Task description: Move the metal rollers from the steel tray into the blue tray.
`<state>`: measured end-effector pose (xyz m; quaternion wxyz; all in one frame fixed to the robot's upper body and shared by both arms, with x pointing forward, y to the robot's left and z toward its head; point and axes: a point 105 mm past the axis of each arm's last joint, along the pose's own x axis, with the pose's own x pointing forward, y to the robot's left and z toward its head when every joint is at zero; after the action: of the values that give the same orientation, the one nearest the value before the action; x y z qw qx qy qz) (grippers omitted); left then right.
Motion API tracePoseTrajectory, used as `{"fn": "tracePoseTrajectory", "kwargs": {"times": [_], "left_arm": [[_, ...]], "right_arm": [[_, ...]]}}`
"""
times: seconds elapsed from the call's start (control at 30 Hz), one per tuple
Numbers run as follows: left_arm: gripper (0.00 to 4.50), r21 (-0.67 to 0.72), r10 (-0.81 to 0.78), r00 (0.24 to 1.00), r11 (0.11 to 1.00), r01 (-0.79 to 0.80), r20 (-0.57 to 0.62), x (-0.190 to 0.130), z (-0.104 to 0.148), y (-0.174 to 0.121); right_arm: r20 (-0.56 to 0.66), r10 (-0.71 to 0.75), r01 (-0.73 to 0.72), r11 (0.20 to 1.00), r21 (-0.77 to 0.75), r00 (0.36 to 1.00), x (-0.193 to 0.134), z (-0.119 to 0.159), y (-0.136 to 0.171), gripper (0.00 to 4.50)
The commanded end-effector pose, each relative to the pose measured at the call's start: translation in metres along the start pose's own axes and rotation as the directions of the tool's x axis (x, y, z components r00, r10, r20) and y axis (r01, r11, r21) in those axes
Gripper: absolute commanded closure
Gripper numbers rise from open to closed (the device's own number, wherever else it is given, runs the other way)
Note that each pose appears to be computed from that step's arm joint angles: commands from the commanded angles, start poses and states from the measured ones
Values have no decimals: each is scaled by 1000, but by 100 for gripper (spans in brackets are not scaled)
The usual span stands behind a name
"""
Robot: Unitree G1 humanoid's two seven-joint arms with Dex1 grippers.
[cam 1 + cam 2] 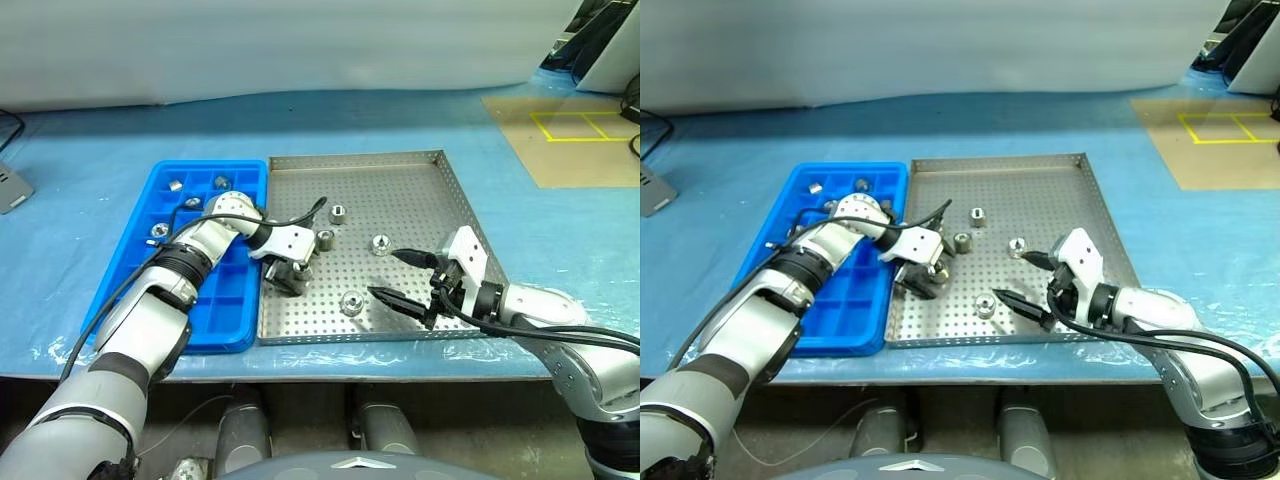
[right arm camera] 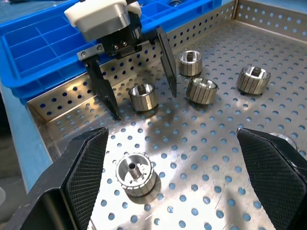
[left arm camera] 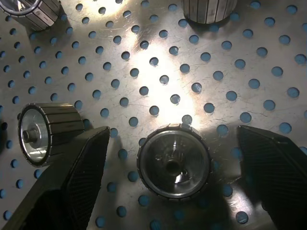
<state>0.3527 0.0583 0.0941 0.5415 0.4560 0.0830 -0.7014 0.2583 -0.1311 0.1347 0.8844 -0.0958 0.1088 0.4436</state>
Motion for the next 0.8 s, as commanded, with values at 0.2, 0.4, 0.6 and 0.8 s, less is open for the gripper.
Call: {"fn": "tracePoseTrajectory", "kwargs": {"times": [0.2,0.4,0.6,0.8], "left_arm": [[19,-36,-51,996,998,48,-74,3,-12,-6],[117,-46,-52,992,998,47,-115,5,-20,-9],[236,-56,-53,993,997,47,-107,5,-18,-10],[276,-64,-67,994,996,62,-85,4,-16,-15]], "right_arm": [[18,-62,62,998,-31,998,5,-4,-3,0],[50,-94,95,995,-20,994,8,-1,-7,0],[91,-118,118,993,-2,989,10,6,-11,0],[107,-139,139,990,11,985,12,5,-17,0]]}}
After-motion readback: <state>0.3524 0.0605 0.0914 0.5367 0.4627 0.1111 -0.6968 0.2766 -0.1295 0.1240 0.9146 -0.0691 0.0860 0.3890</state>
